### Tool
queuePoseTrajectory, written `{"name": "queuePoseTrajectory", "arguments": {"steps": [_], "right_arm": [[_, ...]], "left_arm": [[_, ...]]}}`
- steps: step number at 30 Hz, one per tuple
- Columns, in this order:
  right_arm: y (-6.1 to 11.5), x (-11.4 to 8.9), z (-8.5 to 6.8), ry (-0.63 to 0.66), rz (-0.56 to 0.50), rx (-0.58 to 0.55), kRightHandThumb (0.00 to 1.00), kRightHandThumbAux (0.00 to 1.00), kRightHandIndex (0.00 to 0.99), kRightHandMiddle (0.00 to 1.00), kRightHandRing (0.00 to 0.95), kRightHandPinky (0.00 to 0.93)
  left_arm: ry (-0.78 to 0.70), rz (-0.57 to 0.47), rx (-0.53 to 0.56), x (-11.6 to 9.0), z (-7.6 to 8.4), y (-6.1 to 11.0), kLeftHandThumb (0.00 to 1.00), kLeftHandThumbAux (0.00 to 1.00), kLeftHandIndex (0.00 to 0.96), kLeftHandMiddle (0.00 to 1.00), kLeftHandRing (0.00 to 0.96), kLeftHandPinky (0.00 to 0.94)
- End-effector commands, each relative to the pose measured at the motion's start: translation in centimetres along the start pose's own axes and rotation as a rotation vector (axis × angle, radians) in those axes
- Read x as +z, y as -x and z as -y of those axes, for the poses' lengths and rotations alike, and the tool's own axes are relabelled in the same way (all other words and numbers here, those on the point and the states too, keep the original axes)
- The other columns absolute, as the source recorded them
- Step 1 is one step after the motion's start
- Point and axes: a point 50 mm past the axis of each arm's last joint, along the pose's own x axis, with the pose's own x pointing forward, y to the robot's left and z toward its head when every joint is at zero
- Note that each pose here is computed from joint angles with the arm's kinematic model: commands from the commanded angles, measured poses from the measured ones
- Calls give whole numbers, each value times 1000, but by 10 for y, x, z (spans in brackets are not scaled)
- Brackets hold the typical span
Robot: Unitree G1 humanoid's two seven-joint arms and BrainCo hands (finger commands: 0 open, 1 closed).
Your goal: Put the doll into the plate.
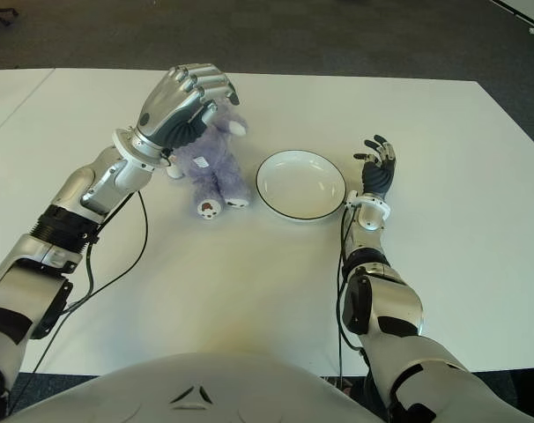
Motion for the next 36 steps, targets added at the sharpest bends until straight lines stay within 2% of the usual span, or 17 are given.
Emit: {"name": "queuePoseTrajectory", "arguments": {"steps": [1, 4, 6, 7, 8, 9, 10, 11, 12, 13, 14, 16, 17, 20, 24, 27, 36], "right_arm": [[98, -101, 3, 11, -486, -16, 1000, 660, 189, 275, 461, 134], [98, -101, 4, 21, -481, -16, 1000, 660, 199, 279, 461, 136], [98, -101, 4, 18, -479, -13, 1000, 660, 203, 290, 461, 142], [98, -101, 4, 16, -478, -12, 1000, 660, 204, 294, 461, 151], [97, -101, 4, 13, -477, -10, 1000, 660, 205, 295, 461, 153], [97, -101, 4, 10, -477, -9, 1000, 660, 205, 298, 461, 159], [97, -101, 4, 6, -477, -7, 1000, 660, 205, 298, 461, 161], [97, -101, 4, 4, -477, -6, 1000, 660, 204, 299, 461, 158], [97, -101, 4, 2, -476, -5, 1000, 660, 204, 299, 461, 157], [97, -101, 4, 0, -476, -5, 1000, 660, 201, 298, 461, 144], [97, -100, 4, 2, -475, -4, 1000, 661, 199, 296, 461, 141], [97, -100, 4, 9, -473, -3, 1000, 661, 198, 295, 461, 140], [97, -100, 4, 12, -472, -2, 1000, 661, 190, 290, 460, 174], [96, -100, 5, 16, -473, -1, 1000, 662, 184, 287, 460, 161], [96, -101, 7, 14, -488, -3, 1000, 662, 173, 268, 460, 213], [95, -101, 7, 20, -482, -9, 1000, 662, 175, 266, 460, 170], [95, -101, 8, 15, -487, -16, 1000, 660, 187, 280, 461, 166]], "left_arm": [[-4, -8, -59, -1, 5, -3, 931, 640, 744, 840, 846, 860], [-19, -40, -108, -8, 3, 4, 921, 639, 728, 831, 839, 842], [-47, -60, -154, -12, 1, 8, 747, 681, 471, 747, 783, 767], [-59, -66, -169, -13, 1, 9, 723, 685, 438, 668, 716, 707], [-82, -73, -189, -15, 1, 12, 719, 686, 433, 654, 704, 696], [-97, -78, -203, -16, 2, 15, 705, 689, 418, 472, 536, 568], [-127, -87, -229, -19, 2, 20, 701, 690, 415, 424, 492, 534], [-147, -94, -248, -21, 3, 24, 523, 490, 217, 236, 297, 369], [-176, -106, -282, -24, 4, 31, 492, 456, 183, 204, 263, 341], [-196, -114, -306, -26, 4, 36, 363, 388, 57, 52, 87, 157], [-219, -135, -344, -30, 6, 48, 322, 343, 17, 13, 28, 63], [-245, -172, -395, -37, 8, 62, 305, 312, 2, 1, 3, 7], [-252, -187, -412, -40, 9, 66, 288, 270, 0, 0, 0, 1], [-267, -223, -442, -45, 9, 70, 278, 228, 0, 0, 0, 0], [-265, -293, -515, -53, 14, 80, 263, 150, 0, 0, 0, 0], [-255, -328, -561, -56, 15, 89, 273, 133, 0, 0, 0, 0], [-256, -374, -630, -58, 15, 102, 317, 143, 0, 0, 0, 0]]}}
